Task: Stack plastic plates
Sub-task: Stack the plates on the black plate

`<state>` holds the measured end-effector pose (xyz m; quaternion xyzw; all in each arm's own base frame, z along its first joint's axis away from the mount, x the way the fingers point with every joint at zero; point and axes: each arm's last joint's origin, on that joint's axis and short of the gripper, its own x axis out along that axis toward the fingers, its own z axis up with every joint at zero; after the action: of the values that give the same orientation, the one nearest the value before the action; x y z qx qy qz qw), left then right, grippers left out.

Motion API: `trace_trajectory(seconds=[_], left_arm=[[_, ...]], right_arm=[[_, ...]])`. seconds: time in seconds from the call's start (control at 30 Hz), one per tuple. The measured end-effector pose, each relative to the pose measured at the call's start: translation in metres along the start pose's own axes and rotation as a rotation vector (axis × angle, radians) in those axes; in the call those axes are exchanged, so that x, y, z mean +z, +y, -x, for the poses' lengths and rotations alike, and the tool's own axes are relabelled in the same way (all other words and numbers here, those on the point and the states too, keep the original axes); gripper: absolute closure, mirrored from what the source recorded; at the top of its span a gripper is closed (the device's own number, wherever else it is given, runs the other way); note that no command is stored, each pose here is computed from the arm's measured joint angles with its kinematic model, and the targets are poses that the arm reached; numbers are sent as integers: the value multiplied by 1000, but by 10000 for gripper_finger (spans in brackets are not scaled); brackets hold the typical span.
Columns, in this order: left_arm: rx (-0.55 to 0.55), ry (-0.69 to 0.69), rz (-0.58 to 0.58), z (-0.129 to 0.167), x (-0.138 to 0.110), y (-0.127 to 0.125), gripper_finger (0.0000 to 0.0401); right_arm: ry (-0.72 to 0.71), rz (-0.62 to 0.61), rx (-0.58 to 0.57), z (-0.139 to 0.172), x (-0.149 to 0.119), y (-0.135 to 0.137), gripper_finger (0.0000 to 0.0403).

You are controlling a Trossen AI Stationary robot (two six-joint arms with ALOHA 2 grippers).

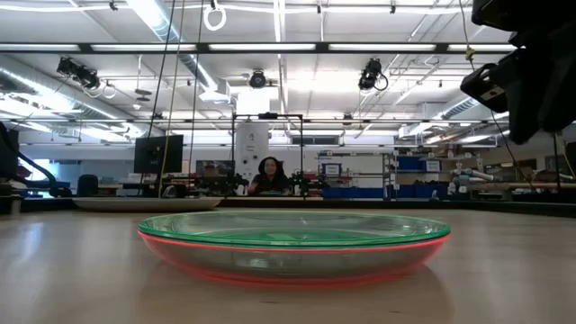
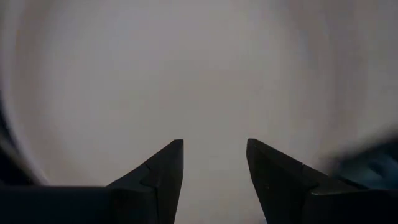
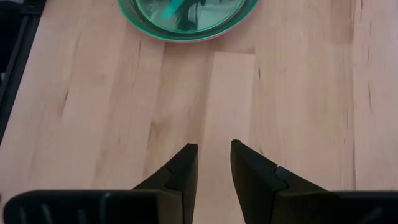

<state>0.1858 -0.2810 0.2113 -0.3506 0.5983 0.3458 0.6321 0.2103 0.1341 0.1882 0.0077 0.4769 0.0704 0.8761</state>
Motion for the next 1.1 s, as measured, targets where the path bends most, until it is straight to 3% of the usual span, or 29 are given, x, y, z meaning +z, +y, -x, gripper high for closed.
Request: trace_trajectory(seconds=[0.1,0.23,0.47,0.67,0.87,1.1], left_arm=[[-115,25,-61,27,-2,-16,218],[-227,-54,-71,46,-2,-24,218],[-159,-45,-81,25,-9,-27,218],[-174,-28,-135,7,-12,-40,218],[-178,-32,-144,5,-8,-43,218],[-95,-62,-146,-1,-2,-40,218]], right_arm=[[-4,-1,-6,0,0,0,299],[-35,-6,-30,0,2,-1,299],[-45,-23,-6,0,3,3,299],[-28,-8,31,2,0,9,299],[-25,-5,28,2,-1,8,299],[-27,5,4,2,-1,8,299]])
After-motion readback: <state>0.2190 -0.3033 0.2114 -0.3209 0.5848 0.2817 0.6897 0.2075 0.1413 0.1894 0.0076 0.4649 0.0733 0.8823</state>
